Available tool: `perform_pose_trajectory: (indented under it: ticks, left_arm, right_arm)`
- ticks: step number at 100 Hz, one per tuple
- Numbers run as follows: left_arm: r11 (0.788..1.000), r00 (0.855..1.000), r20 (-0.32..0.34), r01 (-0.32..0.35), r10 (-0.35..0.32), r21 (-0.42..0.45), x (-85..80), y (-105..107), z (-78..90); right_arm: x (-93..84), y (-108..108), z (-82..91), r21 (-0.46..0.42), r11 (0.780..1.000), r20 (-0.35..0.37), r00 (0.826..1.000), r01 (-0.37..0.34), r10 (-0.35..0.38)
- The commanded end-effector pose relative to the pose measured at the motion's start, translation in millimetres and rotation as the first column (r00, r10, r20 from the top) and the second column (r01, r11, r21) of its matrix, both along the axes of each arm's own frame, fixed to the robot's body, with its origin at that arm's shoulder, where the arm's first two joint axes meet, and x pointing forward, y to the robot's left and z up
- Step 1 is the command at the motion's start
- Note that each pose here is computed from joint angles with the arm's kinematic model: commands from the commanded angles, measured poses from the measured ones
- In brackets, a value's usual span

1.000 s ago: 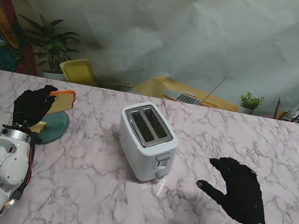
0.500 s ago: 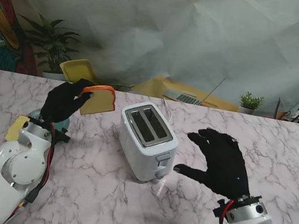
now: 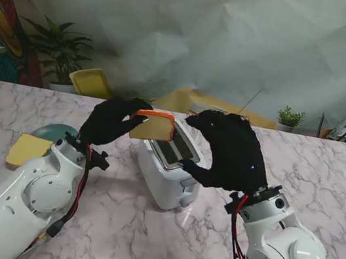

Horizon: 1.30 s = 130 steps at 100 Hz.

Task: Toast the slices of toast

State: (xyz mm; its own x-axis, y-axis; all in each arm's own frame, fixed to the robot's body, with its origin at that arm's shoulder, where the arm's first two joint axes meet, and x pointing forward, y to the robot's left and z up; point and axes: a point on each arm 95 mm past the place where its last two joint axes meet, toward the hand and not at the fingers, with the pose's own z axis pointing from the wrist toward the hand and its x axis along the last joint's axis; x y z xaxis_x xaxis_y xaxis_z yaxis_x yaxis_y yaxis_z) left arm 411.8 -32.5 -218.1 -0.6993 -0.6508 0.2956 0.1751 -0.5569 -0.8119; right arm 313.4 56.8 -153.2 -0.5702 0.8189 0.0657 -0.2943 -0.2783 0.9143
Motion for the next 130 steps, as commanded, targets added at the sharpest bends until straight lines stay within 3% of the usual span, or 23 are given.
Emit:
perform_pose_trajectory:
  ticks: [1, 33, 68, 130]
  left_arm:
    - [0.999, 0.999, 0.007, 0.045, -0.045, 0.005, -3.5, -12.0, 5.7]
    - [0.990, 0.990, 0.020, 0.139, -0.139, 0.009, -7.6, -42.2, 7.0]
    - [0.982, 0.982, 0.027, 0.190, -0.189, -0.018, -6.6, -68.7, 6.2]
    - [0.970, 0.970, 0.020, 0.242, -0.241, -0.017, -7.9, -82.9, -0.5]
  right_arm:
    - [-0.2, 4.3, 5.1, 0.002, 1.000, 0.011, 1.000, -0.001, 0.001]
    - [6.4, 14.4, 0.0, 0.009, 1.000, -0.005, 1.000, 0.008, -0.008]
    - [17.2, 9.3, -14.0, 0.014, 0.998, -0.049, 0.997, 0.067, -0.066]
    - [29.6, 14.7, -17.5, 0.045, 0.995, -0.061, 0.995, 0.085, -0.082]
